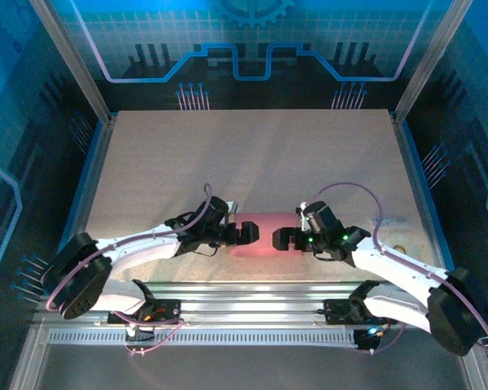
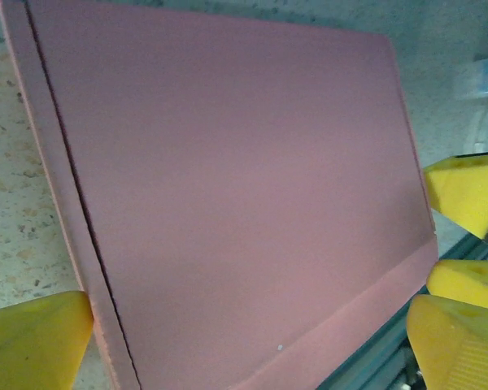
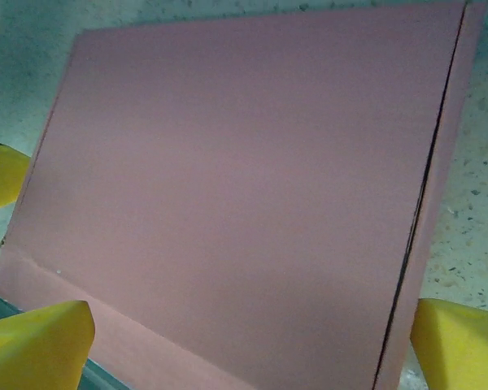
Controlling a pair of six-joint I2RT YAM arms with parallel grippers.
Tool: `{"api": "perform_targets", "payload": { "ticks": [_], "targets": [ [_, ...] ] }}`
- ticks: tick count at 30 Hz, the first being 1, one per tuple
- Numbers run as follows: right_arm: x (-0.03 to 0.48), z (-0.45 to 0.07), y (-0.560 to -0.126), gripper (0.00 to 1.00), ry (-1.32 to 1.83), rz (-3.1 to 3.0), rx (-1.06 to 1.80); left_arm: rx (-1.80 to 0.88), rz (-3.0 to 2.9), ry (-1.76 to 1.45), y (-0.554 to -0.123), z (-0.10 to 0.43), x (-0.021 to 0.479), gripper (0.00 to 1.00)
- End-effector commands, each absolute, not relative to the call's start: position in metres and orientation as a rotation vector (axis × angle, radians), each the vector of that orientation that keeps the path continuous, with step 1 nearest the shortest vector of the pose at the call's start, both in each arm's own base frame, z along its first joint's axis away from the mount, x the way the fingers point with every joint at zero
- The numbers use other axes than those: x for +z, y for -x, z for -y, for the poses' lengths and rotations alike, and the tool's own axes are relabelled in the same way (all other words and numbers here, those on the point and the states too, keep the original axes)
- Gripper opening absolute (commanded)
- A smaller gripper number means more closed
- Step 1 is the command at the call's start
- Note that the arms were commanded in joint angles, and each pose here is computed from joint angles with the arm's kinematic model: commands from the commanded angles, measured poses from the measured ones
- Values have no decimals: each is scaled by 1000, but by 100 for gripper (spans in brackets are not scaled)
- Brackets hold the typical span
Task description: Fold the paper box
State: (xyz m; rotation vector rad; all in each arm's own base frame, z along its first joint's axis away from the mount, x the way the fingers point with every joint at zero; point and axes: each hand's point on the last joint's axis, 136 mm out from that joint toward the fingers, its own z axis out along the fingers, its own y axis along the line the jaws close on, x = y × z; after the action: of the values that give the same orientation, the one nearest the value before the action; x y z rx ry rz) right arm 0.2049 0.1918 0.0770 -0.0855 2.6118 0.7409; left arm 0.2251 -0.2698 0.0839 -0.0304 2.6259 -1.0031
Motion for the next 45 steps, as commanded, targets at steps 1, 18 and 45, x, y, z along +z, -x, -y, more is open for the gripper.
{"api": "perform_targets", "payload": {
  "ticks": [1, 18, 45],
  "targets": [
    [105, -199, -206, 100, 103, -2555, 831, -1121, -2570, 10, -222, 278, 117, 99],
    [138, -193, -205, 100, -59, -2531, 885, -1237, -2549, 76, -207, 274, 146, 99],
    [150, -185, -200, 100, -184, -2572, 866, -1320, -2592, 279, -215, 266, 156, 99]
  ]
}}
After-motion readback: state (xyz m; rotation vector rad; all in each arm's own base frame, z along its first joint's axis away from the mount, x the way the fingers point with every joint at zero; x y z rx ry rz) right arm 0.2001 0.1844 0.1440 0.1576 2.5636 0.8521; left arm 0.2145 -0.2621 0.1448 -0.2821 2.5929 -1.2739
